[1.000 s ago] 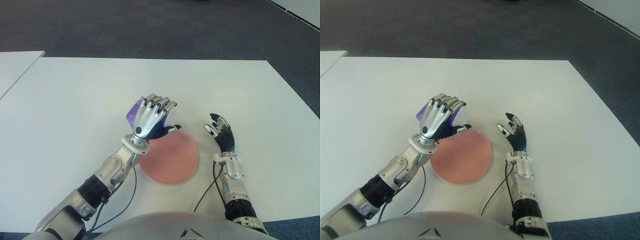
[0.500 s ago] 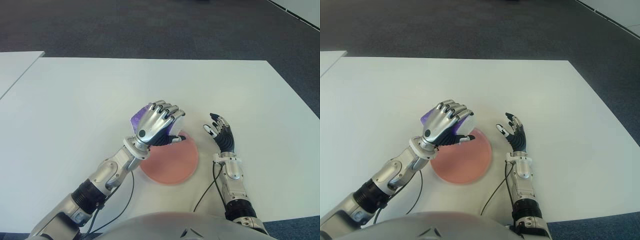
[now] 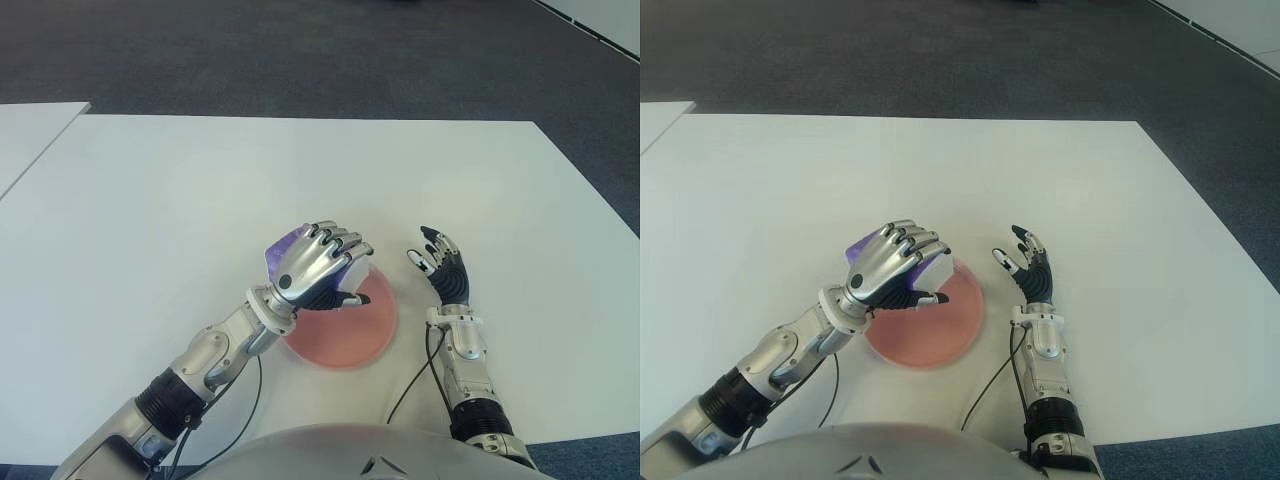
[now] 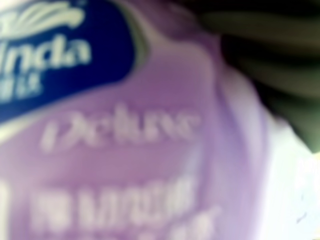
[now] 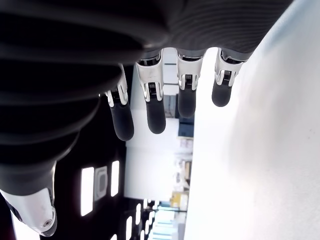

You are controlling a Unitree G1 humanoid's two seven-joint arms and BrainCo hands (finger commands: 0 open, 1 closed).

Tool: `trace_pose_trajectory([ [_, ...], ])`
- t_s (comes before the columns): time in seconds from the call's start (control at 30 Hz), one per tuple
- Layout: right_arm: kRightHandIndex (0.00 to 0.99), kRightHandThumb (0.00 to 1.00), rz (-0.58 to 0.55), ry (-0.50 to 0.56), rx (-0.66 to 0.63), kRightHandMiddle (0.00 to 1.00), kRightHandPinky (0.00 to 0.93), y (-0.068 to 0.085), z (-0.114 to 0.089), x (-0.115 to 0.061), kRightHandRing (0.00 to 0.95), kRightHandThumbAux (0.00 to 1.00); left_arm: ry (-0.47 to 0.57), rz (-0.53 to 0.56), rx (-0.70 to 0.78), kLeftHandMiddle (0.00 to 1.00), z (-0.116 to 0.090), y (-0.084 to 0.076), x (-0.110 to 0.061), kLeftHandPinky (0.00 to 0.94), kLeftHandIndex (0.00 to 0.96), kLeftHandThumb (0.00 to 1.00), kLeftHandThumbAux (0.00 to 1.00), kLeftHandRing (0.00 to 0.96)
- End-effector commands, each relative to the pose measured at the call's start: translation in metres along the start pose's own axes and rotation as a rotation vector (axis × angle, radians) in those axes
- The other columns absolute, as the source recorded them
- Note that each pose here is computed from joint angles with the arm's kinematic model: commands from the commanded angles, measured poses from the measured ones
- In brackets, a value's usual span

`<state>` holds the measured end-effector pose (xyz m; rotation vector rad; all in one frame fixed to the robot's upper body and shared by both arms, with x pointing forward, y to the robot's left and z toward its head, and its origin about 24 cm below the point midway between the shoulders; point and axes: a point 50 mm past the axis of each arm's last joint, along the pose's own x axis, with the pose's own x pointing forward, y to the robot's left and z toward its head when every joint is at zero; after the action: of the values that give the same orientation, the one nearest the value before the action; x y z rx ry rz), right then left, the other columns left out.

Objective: Put the tissue paper into the plate.

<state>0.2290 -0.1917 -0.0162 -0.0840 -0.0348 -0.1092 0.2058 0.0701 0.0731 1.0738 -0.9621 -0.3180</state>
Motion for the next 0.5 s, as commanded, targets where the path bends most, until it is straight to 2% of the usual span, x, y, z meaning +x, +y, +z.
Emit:
trace_pose_trajectory([
  [0.03, 0.245, 0.268, -0.008, 0.331, 0.014, 0.221, 0.000, 0.0054, -0.0574, -0.0494, 0.113, 0.634, 0.012, -0.055, -0.040, 0.531, 0.0001, -0.0078, -0.0073, 0.828, 0.403, 0.853, 0.664, 0.839],
  [0.4, 0.236, 0.261, -0.011, 0.326, 0.012, 0.224, 0.000, 0.0070, -0.0574, -0.0491, 0.117, 0.627, 0.040, -0.071, -0.089, 0.529, 0.0028, -0.0113, -0.0091, 0.834, 0.400, 0.852, 0.665, 0.836],
  [0.5, 0.237, 0.264, -0.010, 0.319, 0.011, 0.222, 0.025, 0.0075, -0.0571, -0.0488, 0.121, 0.637, 0.046, -0.065, -0.092, 0.528, 0.0029, -0.0116, -0.0085, 0.829, 0.399, 0.852, 0.665, 0.836],
])
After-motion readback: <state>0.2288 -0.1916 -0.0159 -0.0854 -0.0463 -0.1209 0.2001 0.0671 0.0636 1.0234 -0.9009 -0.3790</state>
